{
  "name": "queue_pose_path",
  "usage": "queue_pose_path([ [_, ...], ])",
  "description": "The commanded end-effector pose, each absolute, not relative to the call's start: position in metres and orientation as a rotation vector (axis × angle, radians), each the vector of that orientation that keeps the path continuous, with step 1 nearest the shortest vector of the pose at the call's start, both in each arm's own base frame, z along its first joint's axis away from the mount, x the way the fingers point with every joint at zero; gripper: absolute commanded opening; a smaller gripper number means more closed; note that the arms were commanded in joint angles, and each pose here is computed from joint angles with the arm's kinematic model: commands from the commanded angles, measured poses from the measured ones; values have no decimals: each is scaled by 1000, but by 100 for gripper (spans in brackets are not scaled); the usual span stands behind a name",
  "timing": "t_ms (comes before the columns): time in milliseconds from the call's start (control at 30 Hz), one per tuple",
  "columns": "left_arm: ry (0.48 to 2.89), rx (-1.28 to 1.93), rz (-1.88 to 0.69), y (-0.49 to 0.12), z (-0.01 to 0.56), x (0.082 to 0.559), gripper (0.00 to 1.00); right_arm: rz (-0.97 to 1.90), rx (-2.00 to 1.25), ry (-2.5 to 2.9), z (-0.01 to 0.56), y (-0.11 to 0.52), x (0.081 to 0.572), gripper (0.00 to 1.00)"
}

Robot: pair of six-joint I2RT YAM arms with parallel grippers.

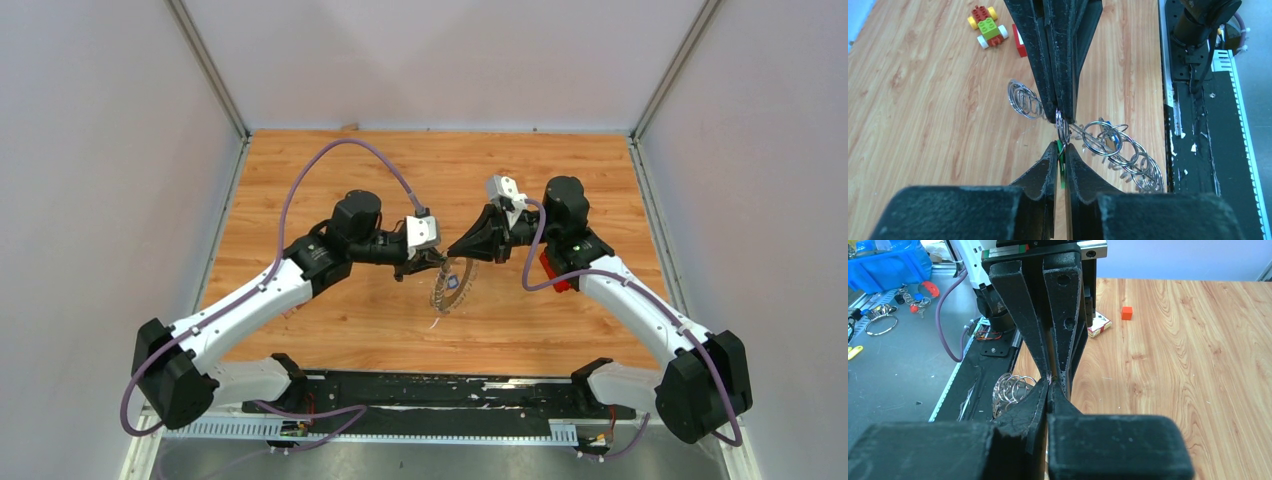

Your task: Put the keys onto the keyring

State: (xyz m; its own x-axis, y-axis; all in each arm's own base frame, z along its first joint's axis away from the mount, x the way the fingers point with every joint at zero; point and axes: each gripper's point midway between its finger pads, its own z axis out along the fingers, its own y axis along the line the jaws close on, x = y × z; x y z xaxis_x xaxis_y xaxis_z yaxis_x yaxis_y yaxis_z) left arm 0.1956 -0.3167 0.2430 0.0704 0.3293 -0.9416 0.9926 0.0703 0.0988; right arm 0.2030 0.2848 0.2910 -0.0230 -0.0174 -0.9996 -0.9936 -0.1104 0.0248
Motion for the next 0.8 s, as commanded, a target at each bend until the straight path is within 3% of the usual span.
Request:
queue_pose_path([
  [0, 1392, 1434, -949, -322, 247, 191, 13, 1240, -1283, 1102, 312, 284, 205, 0],
  [267, 1386, 1452, -955, -329, 248, 191, 14, 1242, -1269, 1120, 308, 285, 209, 0],
  [533, 1375, 1474, -943, -329, 252, 190, 35, 1232, -1266, 1126, 306, 285, 210, 0],
  [767, 1332, 1473, -784, -310, 266, 196, 53, 1215, -1274, 1117, 309, 283, 209, 0],
])
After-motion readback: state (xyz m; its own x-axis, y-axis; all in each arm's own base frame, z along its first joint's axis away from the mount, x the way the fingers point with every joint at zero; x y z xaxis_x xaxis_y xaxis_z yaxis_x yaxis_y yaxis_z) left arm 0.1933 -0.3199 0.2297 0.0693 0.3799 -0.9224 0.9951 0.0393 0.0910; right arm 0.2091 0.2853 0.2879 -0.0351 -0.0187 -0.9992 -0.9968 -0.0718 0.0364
